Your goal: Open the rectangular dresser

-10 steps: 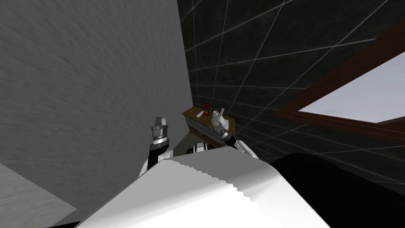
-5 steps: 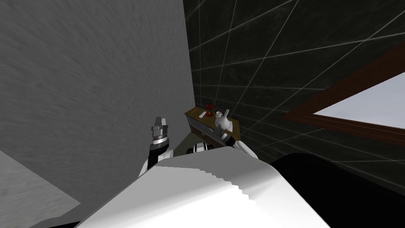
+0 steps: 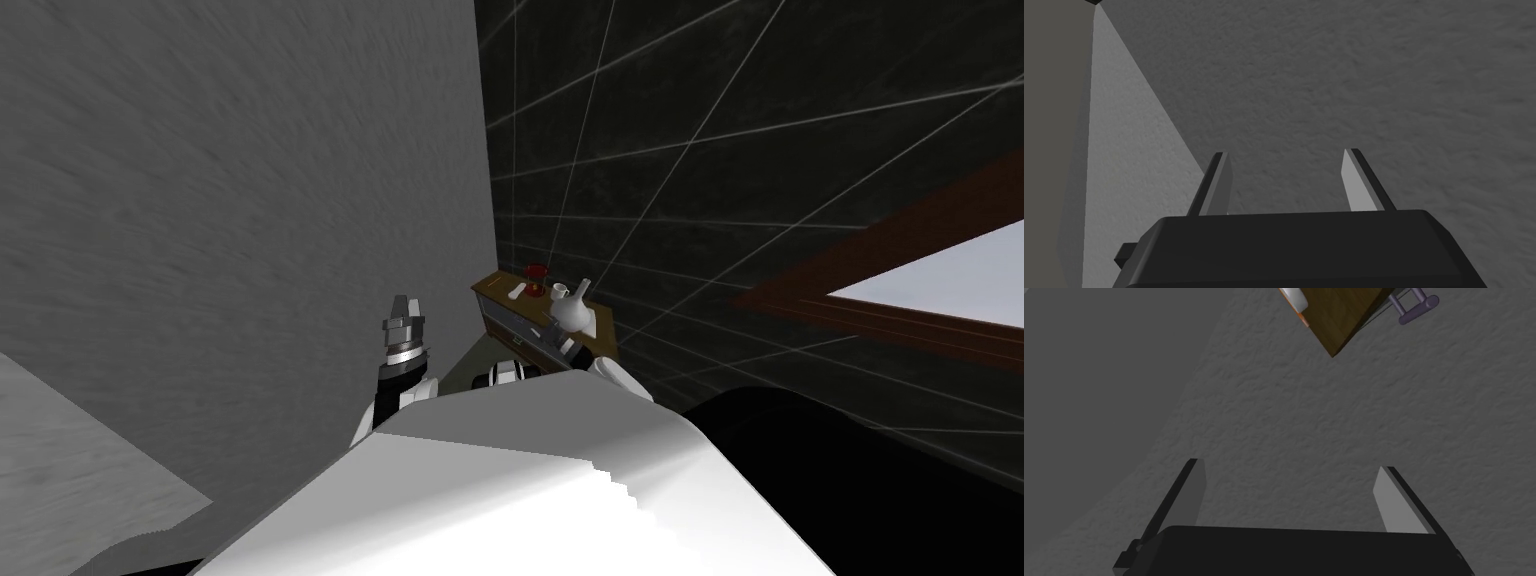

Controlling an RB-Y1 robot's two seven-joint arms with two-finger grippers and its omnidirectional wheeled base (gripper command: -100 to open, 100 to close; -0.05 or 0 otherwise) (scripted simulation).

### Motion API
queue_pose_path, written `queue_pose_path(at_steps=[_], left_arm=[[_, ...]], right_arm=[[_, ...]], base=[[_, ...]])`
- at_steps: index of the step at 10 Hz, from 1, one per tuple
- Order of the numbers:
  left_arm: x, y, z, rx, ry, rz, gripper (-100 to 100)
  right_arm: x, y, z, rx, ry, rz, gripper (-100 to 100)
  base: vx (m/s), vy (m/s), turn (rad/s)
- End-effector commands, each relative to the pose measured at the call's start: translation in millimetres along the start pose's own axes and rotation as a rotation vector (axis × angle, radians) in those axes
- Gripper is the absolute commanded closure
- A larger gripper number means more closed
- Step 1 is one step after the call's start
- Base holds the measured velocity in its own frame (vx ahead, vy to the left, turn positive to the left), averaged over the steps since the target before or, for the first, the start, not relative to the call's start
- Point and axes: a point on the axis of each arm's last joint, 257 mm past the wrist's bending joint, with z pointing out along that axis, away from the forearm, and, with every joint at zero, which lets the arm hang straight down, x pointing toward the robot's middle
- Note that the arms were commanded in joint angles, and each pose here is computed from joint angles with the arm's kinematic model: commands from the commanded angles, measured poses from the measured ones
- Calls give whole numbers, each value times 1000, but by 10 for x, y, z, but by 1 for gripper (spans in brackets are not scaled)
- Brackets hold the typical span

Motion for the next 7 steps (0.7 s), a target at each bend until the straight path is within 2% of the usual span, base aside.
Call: queue_pose_path(at_steps=[1,7], left_arm=[[0,0,0,0,0,0,0],[0,0,0,0,0,0,0]], right_arm=[[140,109,-25,-30,37,-108,-100],[526,331,-133,-120,122,-404,-100]], base=[[28,26,48],[38,42,53]])
